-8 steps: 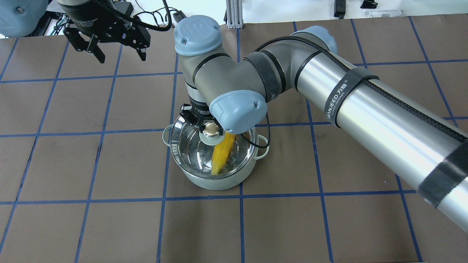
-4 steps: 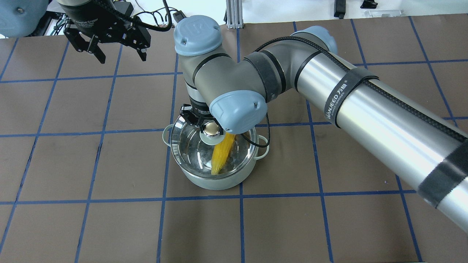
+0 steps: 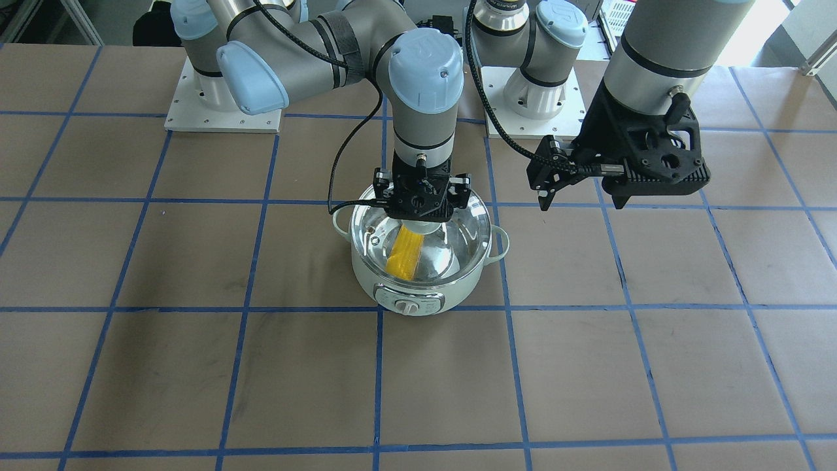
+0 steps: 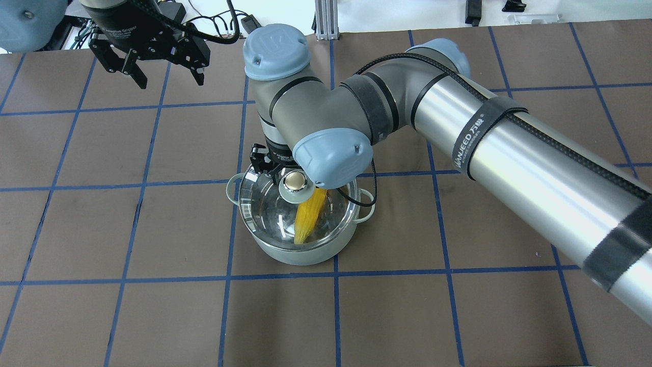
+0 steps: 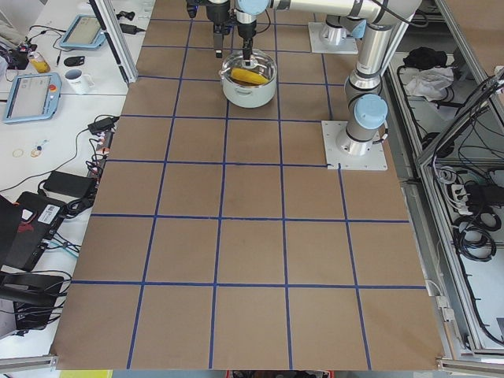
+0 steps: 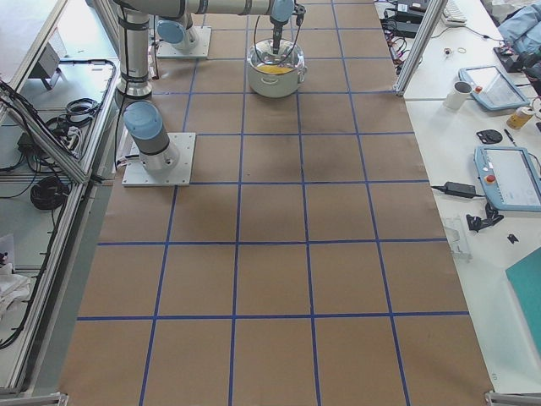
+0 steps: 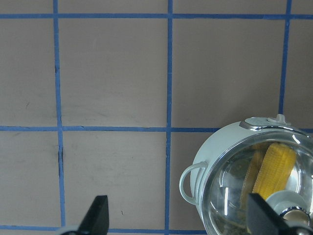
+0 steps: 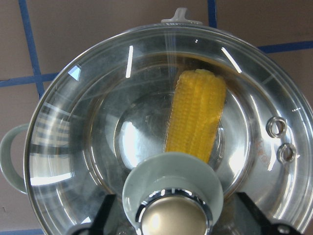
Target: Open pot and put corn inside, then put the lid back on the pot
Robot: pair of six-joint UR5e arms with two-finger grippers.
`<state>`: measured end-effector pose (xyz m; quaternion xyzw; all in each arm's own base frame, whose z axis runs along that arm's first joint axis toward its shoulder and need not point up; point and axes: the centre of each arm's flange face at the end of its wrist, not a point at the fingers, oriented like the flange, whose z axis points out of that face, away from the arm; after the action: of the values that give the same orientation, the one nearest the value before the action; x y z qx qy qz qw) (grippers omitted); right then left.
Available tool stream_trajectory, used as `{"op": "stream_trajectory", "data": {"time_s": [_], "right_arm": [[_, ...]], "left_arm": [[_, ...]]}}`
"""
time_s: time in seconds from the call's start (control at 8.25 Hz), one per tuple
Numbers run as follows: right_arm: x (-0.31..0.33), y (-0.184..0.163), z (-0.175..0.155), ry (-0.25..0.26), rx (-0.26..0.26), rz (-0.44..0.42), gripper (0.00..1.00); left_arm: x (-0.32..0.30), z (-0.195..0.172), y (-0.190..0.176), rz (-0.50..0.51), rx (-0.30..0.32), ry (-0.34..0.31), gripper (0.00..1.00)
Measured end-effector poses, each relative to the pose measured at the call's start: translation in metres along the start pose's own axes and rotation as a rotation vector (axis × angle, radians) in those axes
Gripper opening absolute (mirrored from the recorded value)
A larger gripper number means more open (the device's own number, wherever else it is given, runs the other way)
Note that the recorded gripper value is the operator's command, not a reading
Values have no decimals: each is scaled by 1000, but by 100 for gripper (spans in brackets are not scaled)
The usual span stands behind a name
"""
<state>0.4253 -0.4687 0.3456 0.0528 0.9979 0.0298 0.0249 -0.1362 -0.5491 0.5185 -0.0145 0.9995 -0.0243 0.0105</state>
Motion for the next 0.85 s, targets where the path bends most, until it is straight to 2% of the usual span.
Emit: {"op": "stream_trajectory", "data": {"time_s": [0.24, 0.48, 0.85], "right_arm": [[8, -2, -18, -12, 29, -12, 100], [58, -12, -76, -26, 81, -8, 100], [180, -12, -164, 4, 76, -14, 100]], "left_arm": [[0, 0, 0, 0, 0, 0, 100], [0, 0, 0, 0, 1, 0, 100], [0, -1, 0, 0, 2, -2, 100]]}}
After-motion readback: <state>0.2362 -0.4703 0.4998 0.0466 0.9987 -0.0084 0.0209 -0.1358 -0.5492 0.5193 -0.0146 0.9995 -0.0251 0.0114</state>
